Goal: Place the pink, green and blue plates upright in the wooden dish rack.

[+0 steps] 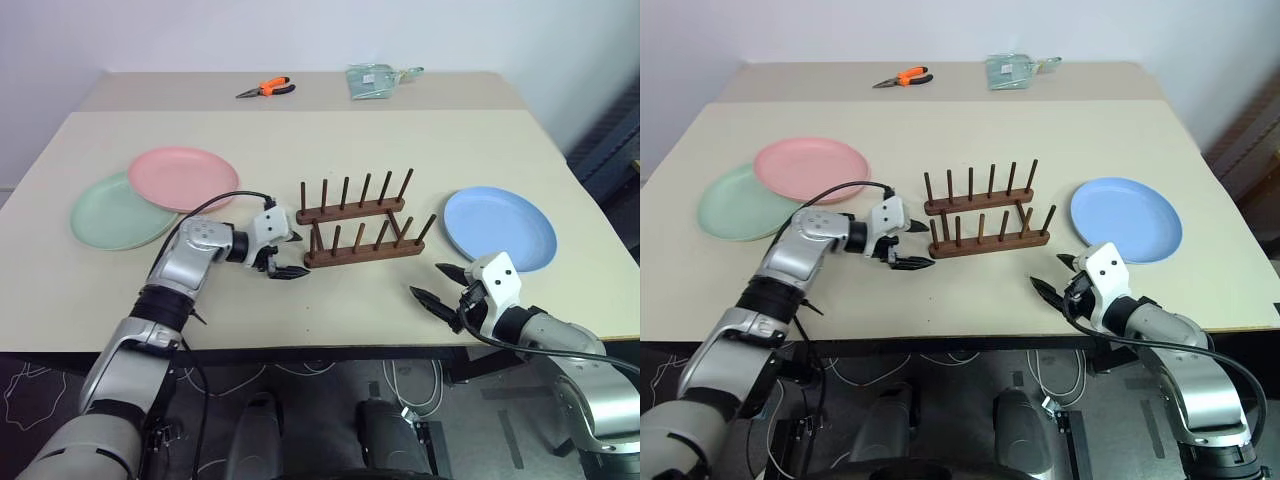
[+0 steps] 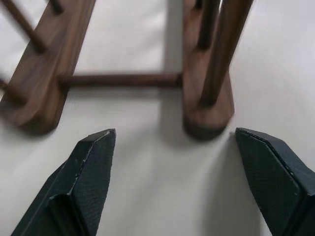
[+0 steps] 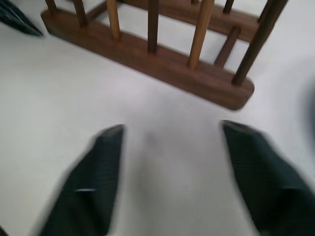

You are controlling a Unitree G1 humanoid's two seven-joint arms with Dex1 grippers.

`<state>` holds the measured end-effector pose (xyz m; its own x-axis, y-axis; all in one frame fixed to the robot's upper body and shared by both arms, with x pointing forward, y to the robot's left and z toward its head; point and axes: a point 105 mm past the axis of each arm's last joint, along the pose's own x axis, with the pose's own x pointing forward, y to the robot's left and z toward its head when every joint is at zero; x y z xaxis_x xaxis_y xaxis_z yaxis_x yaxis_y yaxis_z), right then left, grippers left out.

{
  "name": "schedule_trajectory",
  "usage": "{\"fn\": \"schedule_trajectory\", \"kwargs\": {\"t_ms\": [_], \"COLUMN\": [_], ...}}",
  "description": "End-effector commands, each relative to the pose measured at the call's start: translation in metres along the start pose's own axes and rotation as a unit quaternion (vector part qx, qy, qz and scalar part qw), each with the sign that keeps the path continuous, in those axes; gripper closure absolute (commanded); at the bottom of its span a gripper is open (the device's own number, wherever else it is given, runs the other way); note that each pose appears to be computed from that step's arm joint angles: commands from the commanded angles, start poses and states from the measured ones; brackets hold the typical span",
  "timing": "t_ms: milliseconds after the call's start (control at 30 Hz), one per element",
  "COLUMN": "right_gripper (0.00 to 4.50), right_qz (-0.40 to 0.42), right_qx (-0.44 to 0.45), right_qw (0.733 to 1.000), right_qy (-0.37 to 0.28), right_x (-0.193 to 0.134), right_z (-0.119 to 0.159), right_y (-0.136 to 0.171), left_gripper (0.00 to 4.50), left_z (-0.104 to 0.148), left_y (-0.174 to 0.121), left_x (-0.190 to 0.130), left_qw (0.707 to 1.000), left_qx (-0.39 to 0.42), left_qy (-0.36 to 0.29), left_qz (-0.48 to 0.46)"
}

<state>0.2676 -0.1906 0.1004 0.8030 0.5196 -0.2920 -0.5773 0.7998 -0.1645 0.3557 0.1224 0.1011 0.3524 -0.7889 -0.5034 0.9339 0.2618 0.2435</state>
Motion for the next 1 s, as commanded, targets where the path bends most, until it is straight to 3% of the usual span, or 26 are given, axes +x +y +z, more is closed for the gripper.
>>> {"fn": "schedule_trajectory", "kwargs": {"t_ms": [33,100,200,267,400,633,1000], "right_gripper": [3.39,4.43,4.50,4.50,4.50,4.50,4.50], "right_qz": [-0.017,-0.019,-0.036,-0.047,-0.065,-0.124,-0.169], "right_qx": [-0.019,-0.021,-0.034,-0.043,-0.055,-0.074,-0.080], "right_qw": [1.000,1.000,0.999,0.998,0.996,0.988,0.982], "right_qy": [-0.001,0.000,0.010,0.020,0.036,0.047,0.023], "right_x": [0.001,0.005,0.015,0.022,0.037,0.072,0.100], "right_z": [0.003,0.003,0.001,-0.002,-0.007,-0.008,0.008], "right_y": [-0.007,-0.008,-0.013,-0.017,-0.022,-0.043,-0.069], "left_gripper": [1.33,2.28,3.82,3.82,3.82,3.82,3.82], "left_z": [-0.025,-0.020,-0.007,0.005,0.004,0.001,0.004], "left_y": [-0.021,-0.034,-0.050,-0.057,-0.055,-0.006,0.021], "left_x": [-0.018,-0.018,-0.003,0.011,0.035,0.055,0.070], "left_qw": [0.999,0.998,0.998,0.998,0.998,0.969,0.961], "left_qx": [-0.040,-0.052,-0.052,-0.051,-0.042,-0.112,-0.117], "left_qy": [0.033,0.018,-0.004,-0.029,-0.007,0.005,-0.001], "left_qz": [-0.010,-0.019,-0.021,-0.009,0.055,0.219,0.250]}}
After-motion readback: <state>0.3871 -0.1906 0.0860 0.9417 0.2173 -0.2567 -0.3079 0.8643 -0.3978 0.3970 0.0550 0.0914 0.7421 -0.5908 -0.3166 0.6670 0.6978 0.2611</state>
